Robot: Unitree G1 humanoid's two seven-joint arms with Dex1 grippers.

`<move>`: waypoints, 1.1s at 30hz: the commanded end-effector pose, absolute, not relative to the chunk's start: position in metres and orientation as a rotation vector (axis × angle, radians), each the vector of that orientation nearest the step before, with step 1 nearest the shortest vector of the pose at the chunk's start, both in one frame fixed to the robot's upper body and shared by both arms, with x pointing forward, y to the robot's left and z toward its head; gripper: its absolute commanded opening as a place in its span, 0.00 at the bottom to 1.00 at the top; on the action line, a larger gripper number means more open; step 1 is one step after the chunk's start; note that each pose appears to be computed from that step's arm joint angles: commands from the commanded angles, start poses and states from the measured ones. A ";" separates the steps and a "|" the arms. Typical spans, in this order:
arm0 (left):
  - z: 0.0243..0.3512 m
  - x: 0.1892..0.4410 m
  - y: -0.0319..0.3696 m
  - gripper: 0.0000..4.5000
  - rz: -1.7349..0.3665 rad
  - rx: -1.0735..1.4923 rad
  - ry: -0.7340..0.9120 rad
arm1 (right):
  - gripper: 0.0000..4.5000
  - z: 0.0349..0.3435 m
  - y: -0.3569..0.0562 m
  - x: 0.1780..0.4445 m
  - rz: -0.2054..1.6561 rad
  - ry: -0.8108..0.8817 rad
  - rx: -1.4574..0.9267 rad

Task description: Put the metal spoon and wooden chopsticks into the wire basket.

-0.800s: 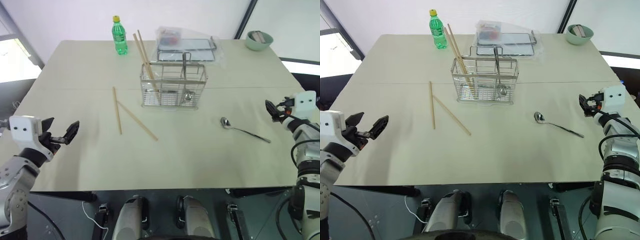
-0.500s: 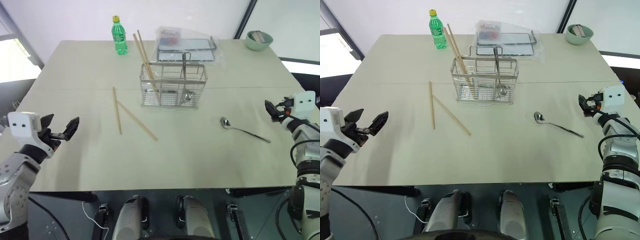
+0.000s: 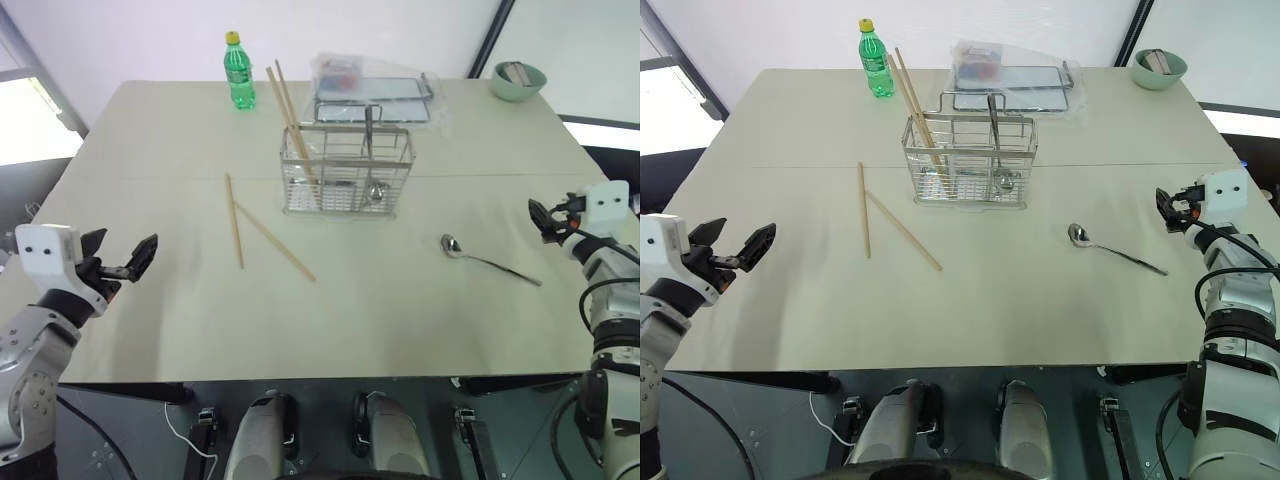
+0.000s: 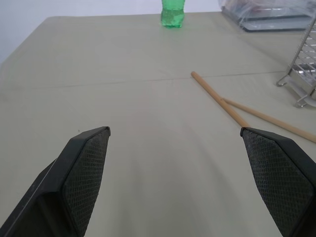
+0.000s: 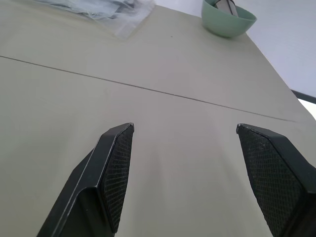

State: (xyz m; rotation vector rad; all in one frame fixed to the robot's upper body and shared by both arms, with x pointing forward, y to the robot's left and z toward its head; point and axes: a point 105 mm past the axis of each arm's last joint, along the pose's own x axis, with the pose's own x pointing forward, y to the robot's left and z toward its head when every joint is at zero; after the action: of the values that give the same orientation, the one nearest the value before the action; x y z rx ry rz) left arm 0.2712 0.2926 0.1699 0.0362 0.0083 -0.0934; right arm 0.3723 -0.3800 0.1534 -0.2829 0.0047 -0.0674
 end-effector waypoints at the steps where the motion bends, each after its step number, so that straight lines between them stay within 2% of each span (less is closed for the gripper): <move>1: 0.185 0.272 0.296 0.99 -0.087 0.074 -0.035 | 0.76 0.176 -0.385 0.373 -0.088 -0.065 -0.298; 5: 0.199 0.276 0.291 0.99 -0.130 0.046 -0.060 | 0.76 0.187 -0.387 0.372 -0.070 -0.072 -0.328; 7: 0.214 0.279 0.276 0.99 -0.213 0.035 -0.082 | 0.76 0.195 -0.385 0.374 -0.035 -0.064 -0.358; 11: 0.241 0.279 0.234 0.99 -0.433 0.026 -0.099 | 0.76 0.212 -0.377 0.379 0.087 -0.027 -0.414; 15: 0.259 0.270 0.177 0.99 -0.766 0.032 -0.058 | 0.76 0.230 -0.352 0.383 0.327 0.034 -0.516; 18: 0.263 0.260 0.149 0.99 -0.939 0.064 -0.019 | 0.76 0.234 -0.337 0.384 0.472 0.095 -0.542; 21: 0.263 0.248 0.121 0.99 -1.131 0.097 0.033 | 0.76 0.226 -0.318 0.380 0.658 0.221 -0.605; 24: 0.261 0.248 0.108 0.99 -1.211 0.114 0.066 | 0.76 0.211 -0.310 0.375 0.777 0.383 -0.638; 30: 0.266 0.245 0.099 0.99 -1.268 0.131 0.065 | 0.76 0.176 -0.308 0.366 0.867 0.619 -0.625; 33: 0.268 0.241 0.098 0.99 -1.286 0.143 0.061 | 0.76 0.160 -0.307 0.364 0.878 0.675 -0.619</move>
State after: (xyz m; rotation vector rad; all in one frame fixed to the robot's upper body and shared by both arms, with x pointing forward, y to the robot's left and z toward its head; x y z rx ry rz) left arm 0.2479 0.1003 0.2624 0.1178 0.0788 -1.2584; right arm 0.3634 -0.3066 0.1586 -0.6125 0.6742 0.8837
